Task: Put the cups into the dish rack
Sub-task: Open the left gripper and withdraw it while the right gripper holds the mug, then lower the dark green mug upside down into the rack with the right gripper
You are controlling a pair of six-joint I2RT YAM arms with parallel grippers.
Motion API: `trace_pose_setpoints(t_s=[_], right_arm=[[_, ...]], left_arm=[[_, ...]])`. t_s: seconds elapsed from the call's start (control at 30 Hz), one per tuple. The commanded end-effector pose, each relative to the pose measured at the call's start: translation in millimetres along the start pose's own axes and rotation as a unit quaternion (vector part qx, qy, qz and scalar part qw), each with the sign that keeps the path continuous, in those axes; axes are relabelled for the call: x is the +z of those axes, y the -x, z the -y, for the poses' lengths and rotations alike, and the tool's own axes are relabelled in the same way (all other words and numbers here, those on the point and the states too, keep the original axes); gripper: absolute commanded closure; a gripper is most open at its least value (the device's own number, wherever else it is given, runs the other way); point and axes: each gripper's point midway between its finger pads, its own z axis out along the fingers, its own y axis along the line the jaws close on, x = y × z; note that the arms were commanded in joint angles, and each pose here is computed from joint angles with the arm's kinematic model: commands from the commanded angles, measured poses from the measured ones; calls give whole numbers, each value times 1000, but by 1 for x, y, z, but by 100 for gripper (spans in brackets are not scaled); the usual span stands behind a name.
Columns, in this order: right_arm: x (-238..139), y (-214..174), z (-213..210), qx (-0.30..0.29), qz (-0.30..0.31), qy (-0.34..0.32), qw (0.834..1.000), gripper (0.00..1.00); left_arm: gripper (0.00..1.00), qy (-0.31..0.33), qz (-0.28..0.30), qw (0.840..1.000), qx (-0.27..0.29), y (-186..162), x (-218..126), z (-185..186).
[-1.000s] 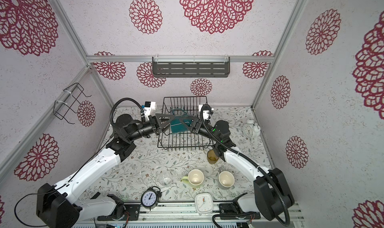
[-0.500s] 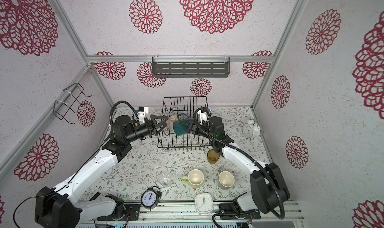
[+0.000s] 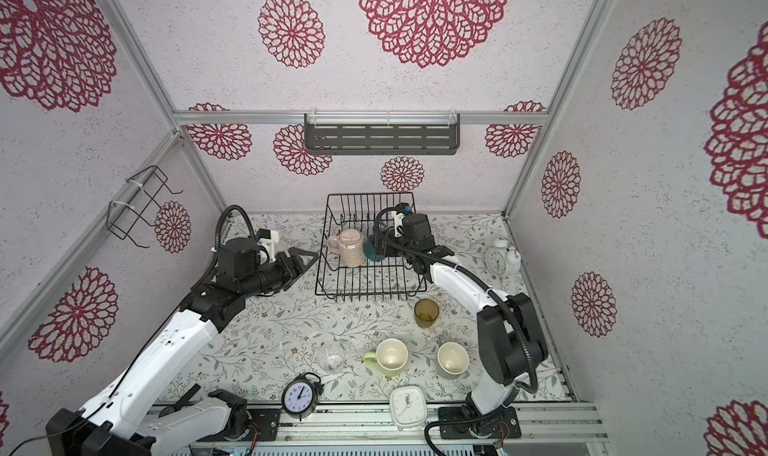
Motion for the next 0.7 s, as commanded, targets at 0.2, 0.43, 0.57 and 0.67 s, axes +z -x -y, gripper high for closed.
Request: trace_pose_setpoints(t_s=[0.2, 0.43, 0.57, 0.67], right_arm=[[23, 37, 48, -80, 2, -154, 985, 60], [30, 34, 83, -62, -15, -249, 966, 59], [27, 31, 95, -34, -8, -283, 959, 60], [26, 26, 102, -14, -7, -302, 953, 60]], left_arm=[[1, 242, 18, 970, 9, -8, -43, -103], [1, 249, 8, 968, 6, -19, -45, -114], [0, 245, 6, 969, 5, -21, -43, -115], [0, 242, 3, 970, 4, -23, -41, -116]])
